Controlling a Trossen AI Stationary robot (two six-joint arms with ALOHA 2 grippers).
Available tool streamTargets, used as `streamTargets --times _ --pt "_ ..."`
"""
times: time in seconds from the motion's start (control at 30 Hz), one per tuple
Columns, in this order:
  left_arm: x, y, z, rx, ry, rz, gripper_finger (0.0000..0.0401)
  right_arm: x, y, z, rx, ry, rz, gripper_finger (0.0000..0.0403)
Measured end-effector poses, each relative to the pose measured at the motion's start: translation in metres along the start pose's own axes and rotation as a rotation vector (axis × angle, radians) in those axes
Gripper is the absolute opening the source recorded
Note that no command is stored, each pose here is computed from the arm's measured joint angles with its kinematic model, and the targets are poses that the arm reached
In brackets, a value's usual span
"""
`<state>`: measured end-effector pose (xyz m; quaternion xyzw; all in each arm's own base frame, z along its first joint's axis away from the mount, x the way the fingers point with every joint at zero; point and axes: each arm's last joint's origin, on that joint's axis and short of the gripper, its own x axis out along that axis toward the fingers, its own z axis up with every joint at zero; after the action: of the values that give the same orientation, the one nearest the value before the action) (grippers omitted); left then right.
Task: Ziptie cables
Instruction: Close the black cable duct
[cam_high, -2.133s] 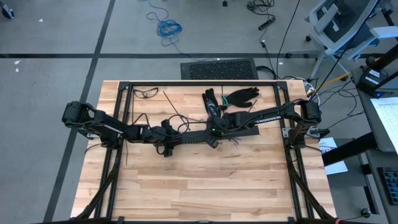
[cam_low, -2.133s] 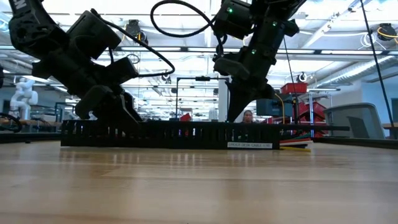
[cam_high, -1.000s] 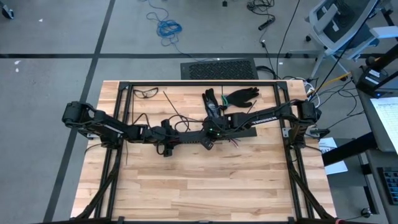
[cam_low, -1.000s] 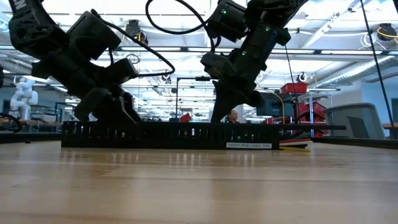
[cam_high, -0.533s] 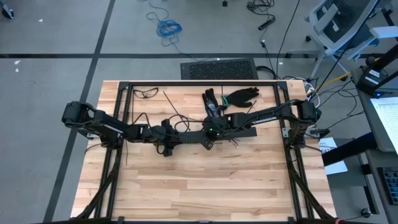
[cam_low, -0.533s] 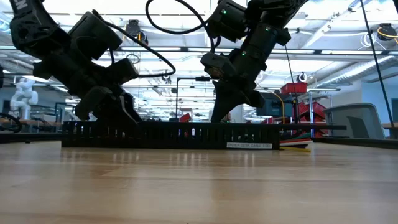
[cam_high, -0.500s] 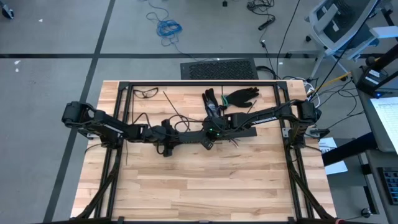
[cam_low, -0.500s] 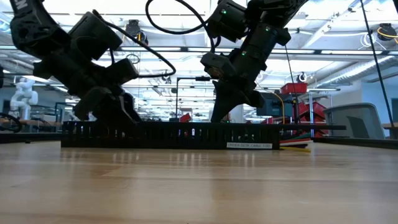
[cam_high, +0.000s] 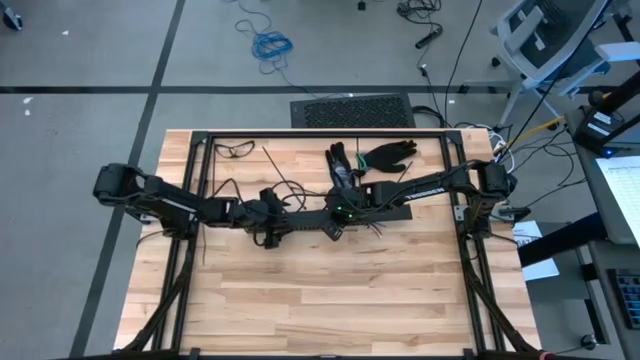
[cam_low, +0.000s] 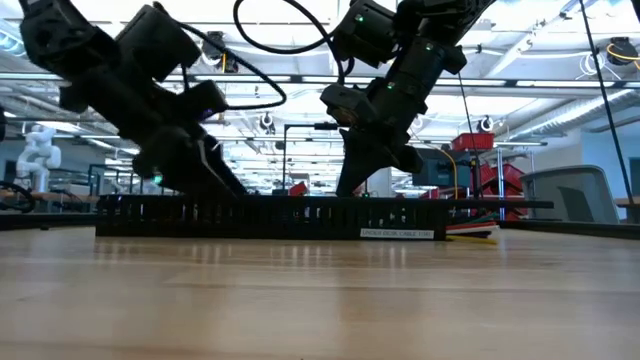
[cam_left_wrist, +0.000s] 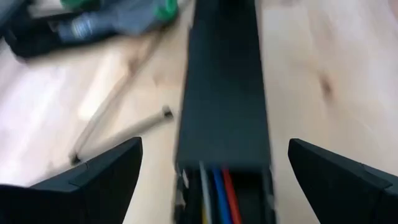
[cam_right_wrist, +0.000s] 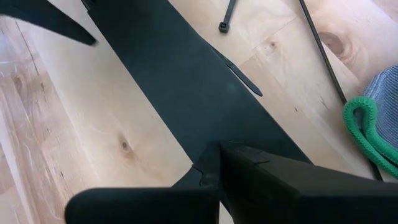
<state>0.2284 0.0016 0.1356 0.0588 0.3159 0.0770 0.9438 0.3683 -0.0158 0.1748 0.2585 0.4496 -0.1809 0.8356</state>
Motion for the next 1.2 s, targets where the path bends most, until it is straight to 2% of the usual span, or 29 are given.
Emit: streamTargets --times 0.17,0.27,0.33,0.4,0.5,0.67,0.83,1.1,1.2 --pt "-0.027 0.005 -0.005 -0.05 0.108 -0.016 0.0391 0.0 0.0 0.0 -0.001 -0.001 0.0 0.0" --pt "-0.041 0.008 -0.008 -0.036 0.115 -0.014 0.0391 0.0 0.0 0.0 -0.023 -0.005 0.001 0.0" --pt "-0.046 0.011 -0.01 -0.08 0.098 -0.019 0.0391 0.0 0.0 0.001 -0.026 -0.007 0.003 0.0" --pt "-0.046 0.011 -0.017 -0.165 0.116 -0.082 0.0391 0.0 0.0 0.001 -0.028 -0.008 0.003 0.0" --pt "-0.046 0.01 -0.027 -0.139 0.185 -0.17 0.0391 0.0 0.001 0.001 -0.044 -0.012 0.006 0.0" --pt "-0.045 0.014 -0.028 -0.138 0.19 -0.113 0.0391 0.0 0.002 0.003 -0.047 -0.032 0.018 0.0" --pt "-0.042 0.015 -0.035 -0.117 0.221 -0.109 0.0391 0.0 0.002 0.003 -0.047 -0.032 0.019 0.0" --pt "-0.042 0.015 -0.033 -0.113 0.201 -0.11 0.0391 0.0 0.002 0.003 -0.052 -0.034 0.019 0.0" --pt "-0.041 0.015 -0.033 -0.144 0.192 -0.084 0.0391 0.0 0.002 0.003 -0.059 -0.034 0.019 0.0"
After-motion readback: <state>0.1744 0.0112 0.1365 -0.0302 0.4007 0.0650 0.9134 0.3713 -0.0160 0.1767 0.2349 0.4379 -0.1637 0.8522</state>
